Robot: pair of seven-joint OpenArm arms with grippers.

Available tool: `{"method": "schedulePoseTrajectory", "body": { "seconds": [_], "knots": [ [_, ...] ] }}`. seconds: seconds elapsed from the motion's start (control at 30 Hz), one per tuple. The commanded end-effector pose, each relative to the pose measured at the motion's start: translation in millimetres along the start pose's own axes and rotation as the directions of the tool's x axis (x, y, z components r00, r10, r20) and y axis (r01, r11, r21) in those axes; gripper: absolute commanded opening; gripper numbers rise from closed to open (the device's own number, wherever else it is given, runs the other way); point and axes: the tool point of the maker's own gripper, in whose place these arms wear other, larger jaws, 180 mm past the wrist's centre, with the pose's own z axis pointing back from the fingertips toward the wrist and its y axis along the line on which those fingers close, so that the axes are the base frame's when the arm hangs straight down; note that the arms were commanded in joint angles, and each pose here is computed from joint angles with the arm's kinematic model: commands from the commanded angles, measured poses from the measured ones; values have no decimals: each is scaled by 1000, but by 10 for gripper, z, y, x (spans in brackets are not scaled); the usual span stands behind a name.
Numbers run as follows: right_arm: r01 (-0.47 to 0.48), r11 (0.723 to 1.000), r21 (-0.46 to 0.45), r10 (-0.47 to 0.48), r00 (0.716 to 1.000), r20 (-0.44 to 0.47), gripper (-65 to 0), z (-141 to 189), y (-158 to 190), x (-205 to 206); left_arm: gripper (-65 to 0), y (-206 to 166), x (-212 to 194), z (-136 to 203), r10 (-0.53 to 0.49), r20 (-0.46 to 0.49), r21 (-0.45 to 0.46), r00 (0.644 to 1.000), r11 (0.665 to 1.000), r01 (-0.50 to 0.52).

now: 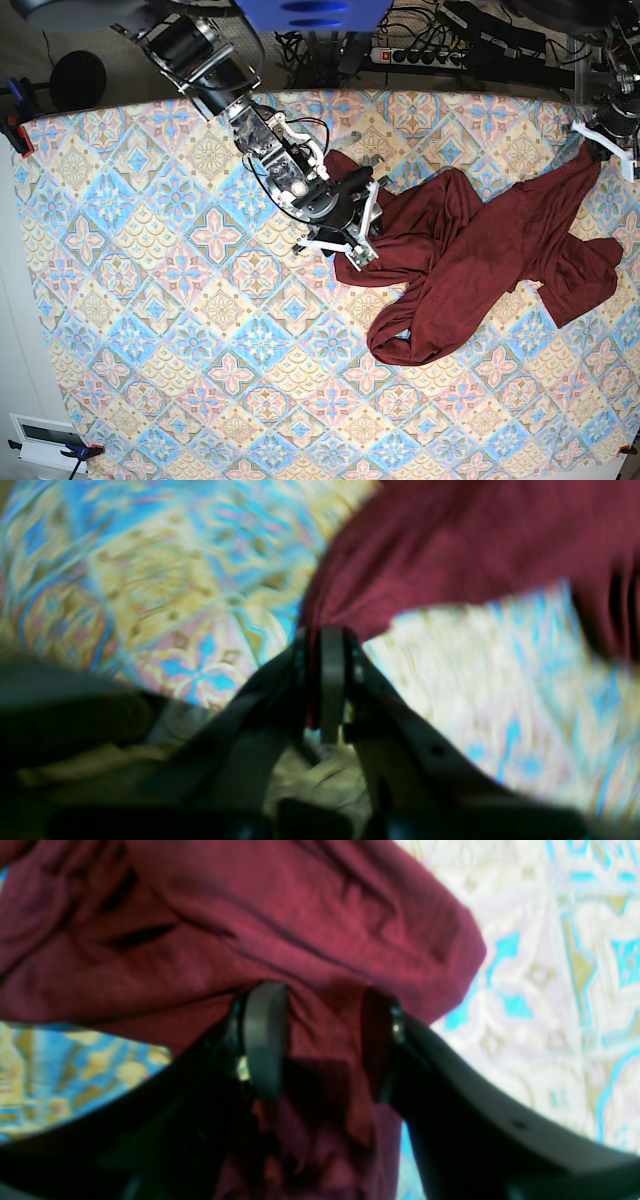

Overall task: Layout the t-shirt on the table in an organized manner, then fold the t-shirt properly
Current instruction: 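Grasp the shirt edge with the right gripper near the left gripper, then pull the shirt apart, right gripper sweeping away from the left gripper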

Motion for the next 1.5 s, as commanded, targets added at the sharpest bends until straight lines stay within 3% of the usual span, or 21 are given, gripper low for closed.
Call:
{"method": "schedulePoseTrajectory", "body": {
  "seconds": [0.0,0.17,0.3,0.37,0.5,0.67,0.87,1.1,1.27,1.47],
  "knots": [
    [-2,1000,-24,3,998,65,-405,17,-98,249,-648,2,49,40,-42,13,-5,999,999,42],
    [-29,998,-48,32,998,52,-403,-68,-252,328,-648,-50,7,48,-76,4,-33,997,997,76],
    [-104,995,3,104,995,-7,-414,-160,-29,151,-648,-72,-49,46,-55,0,-37,998,998,55],
    [-139,989,46,140,990,-27,-462,-185,70,67,-648,-80,-55,44,-54,-1,-39,999,998,54],
    [-152,987,47,153,988,-21,-636,-188,3,119,-648,-90,-51,42,-54,1,-41,999,998,54],
    [-178,984,10,178,983,-39,-650,-172,-232,142,-648,-101,-42,40,-53,4,-43,999,998,53],
    [-72,988,-136,77,997,27,-650,-45,-985,491,-648,-200,-25,52,-15,17,-97,1000,995,16],
    [-11,937,-350,55,991,119,-650,347,-2207,1067,-648,-632,-99,154,52,-52,-287,997,956,-65],
    [95,888,-449,2,977,211,-650,671,-2878,1362,-648,-1123,-302,140,22,-131,-427,991,901,-77],
    [118,846,-520,16,969,247,-650,993,-3312,1562,-649,-1891,-776,225,-138,-246,-618,959,785,-46]
  ]
}}
